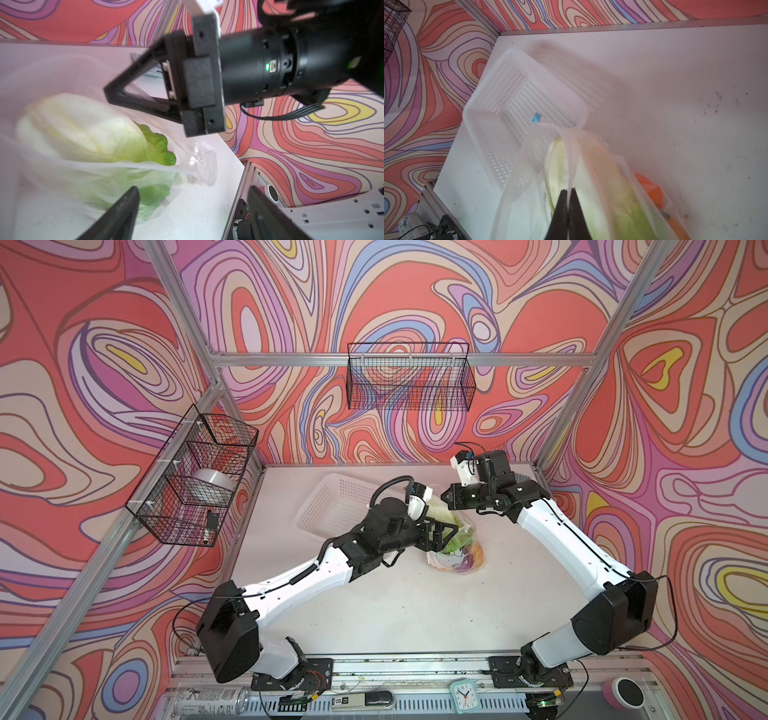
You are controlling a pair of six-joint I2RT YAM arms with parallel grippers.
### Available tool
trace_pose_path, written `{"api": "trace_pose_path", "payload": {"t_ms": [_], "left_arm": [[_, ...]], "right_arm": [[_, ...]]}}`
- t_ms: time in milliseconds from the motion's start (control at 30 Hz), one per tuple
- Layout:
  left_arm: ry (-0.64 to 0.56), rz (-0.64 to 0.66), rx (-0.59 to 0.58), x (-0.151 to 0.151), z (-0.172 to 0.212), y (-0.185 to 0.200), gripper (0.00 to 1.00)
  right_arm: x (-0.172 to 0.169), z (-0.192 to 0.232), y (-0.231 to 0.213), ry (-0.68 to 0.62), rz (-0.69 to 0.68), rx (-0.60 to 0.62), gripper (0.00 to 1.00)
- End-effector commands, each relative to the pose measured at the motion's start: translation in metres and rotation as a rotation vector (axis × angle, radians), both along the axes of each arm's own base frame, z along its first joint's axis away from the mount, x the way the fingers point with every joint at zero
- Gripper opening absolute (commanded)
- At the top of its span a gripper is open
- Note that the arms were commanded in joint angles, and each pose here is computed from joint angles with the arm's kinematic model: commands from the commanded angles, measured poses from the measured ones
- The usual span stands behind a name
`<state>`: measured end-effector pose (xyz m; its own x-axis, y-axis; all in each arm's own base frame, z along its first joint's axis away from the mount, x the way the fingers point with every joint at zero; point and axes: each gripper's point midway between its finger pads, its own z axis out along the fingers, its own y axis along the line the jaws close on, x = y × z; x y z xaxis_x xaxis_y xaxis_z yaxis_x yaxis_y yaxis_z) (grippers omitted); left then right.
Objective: Place the food in the zip-top bag and seal the zipper
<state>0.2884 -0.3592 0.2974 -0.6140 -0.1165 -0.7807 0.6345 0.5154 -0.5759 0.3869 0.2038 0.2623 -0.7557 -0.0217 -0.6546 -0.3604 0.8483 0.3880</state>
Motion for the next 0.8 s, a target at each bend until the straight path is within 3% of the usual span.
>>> {"api": "trace_pose_path", "payload": {"t_ms": [0, 133, 333, 467, 667, 767], "left_arm": [[-0.142, 0.039, -0.124, 0.026, 0.046, 0.042, 1.00], [-0.191, 0.031, -0.144, 0.058, 0.041, 0.085, 0.98], [-0.101, -0.038, -0.268, 0.098, 0.008, 0.109, 0.84], [-0.038, -0.093, -0.291, 0.109, -0.020, 0.102, 0.77], [0.028, -0.162, -0.360, 0.113, -0.034, 0.086, 0.81], [0.045, -0.218, -0.339, 0.106, -0.043, 0.064, 0.81]], "right_arm": [[-0.005, 0.018, 0.008, -0.080, 0.082, 0.019, 0.00], [-0.007, 0.022, 0.007, -0.079, 0.099, 0.032, 0.00], [-0.007, 0.032, -0.002, -0.073, 0.124, 0.127, 0.00], [-0.006, 0.042, -0.012, -0.078, 0.126, 0.210, 0.00], [-0.002, 0.041, -0.016, -0.062, 0.122, 0.222, 0.00], [-0.001, 0.040, -0.016, -0.057, 0.124, 0.222, 0.00]]}}
